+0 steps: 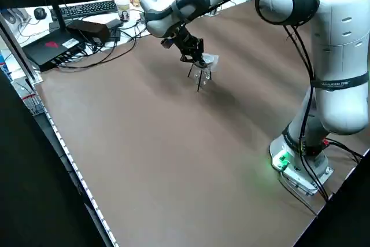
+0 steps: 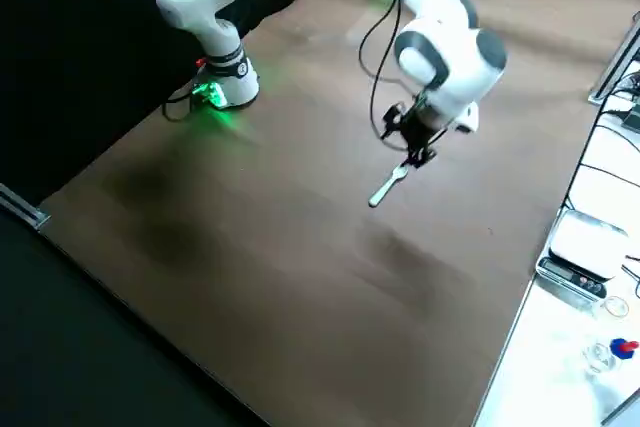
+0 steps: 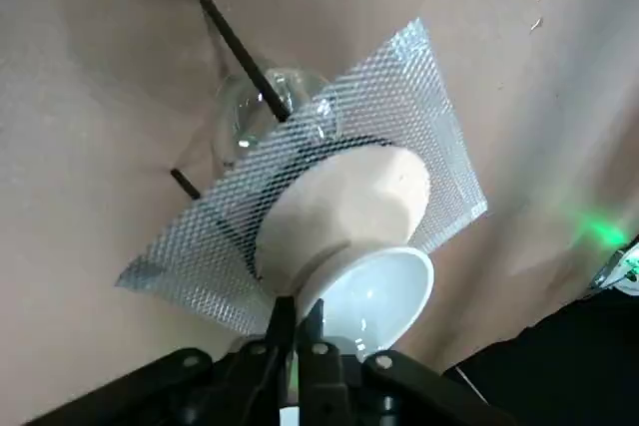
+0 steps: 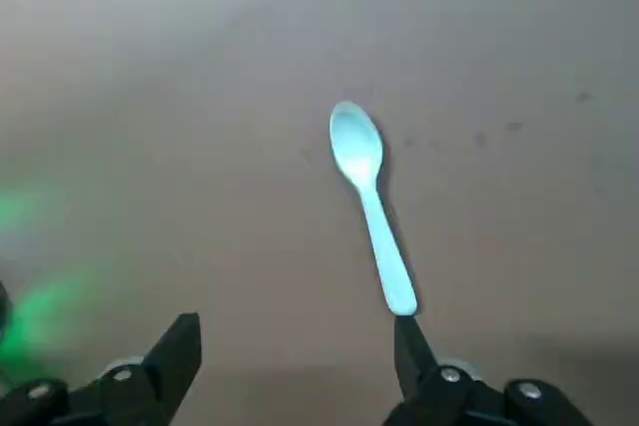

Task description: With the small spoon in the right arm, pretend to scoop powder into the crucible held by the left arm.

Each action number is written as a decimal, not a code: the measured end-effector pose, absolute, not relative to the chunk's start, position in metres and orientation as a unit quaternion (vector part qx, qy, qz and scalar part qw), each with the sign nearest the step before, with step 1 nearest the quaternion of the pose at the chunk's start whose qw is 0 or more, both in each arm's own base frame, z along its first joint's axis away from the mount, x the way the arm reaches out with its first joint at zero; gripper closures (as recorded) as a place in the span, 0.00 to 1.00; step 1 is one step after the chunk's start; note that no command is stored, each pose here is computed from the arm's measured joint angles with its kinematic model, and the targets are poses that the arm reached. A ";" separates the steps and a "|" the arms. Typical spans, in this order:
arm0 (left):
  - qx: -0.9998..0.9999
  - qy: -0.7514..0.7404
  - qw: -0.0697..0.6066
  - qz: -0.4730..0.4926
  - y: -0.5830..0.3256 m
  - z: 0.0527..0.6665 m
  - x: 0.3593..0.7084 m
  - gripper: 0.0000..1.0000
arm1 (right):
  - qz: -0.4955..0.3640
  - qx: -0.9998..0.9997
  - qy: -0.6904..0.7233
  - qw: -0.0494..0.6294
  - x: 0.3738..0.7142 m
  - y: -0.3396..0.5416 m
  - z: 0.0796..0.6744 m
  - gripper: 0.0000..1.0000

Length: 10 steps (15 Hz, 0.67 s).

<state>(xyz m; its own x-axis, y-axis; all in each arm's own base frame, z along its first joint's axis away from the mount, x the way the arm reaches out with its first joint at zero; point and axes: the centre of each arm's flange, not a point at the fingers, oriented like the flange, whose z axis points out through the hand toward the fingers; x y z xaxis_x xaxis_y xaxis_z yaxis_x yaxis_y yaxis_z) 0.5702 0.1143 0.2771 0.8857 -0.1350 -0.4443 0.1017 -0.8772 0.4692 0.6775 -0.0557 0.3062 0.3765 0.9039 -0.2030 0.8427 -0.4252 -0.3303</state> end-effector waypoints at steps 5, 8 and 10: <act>0.940 -0.010 0.247 -0.234 0.111 0.273 0.573 0.94 | 0.159 -0.888 -0.426 0.066 0.667 -0.015 0.391 0.11; 0.940 -0.010 0.247 -0.234 0.111 0.273 0.573 0.85 | 0.154 -0.915 -0.361 0.090 0.649 -0.017 0.442 0.03; 0.941 -0.011 0.247 -0.233 0.111 0.274 0.574 0.67 | 0.154 -0.928 -0.327 0.087 0.636 -0.014 0.474 0.00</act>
<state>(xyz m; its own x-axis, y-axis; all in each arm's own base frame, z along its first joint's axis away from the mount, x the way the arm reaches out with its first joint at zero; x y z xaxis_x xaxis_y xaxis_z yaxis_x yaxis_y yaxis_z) 0.5738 0.1107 0.2744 0.8914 -0.1363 -0.4322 0.0936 -0.8778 0.4699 0.6357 -0.0141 0.4741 0.7388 0.6335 -0.2298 0.5797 -0.7713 -0.2626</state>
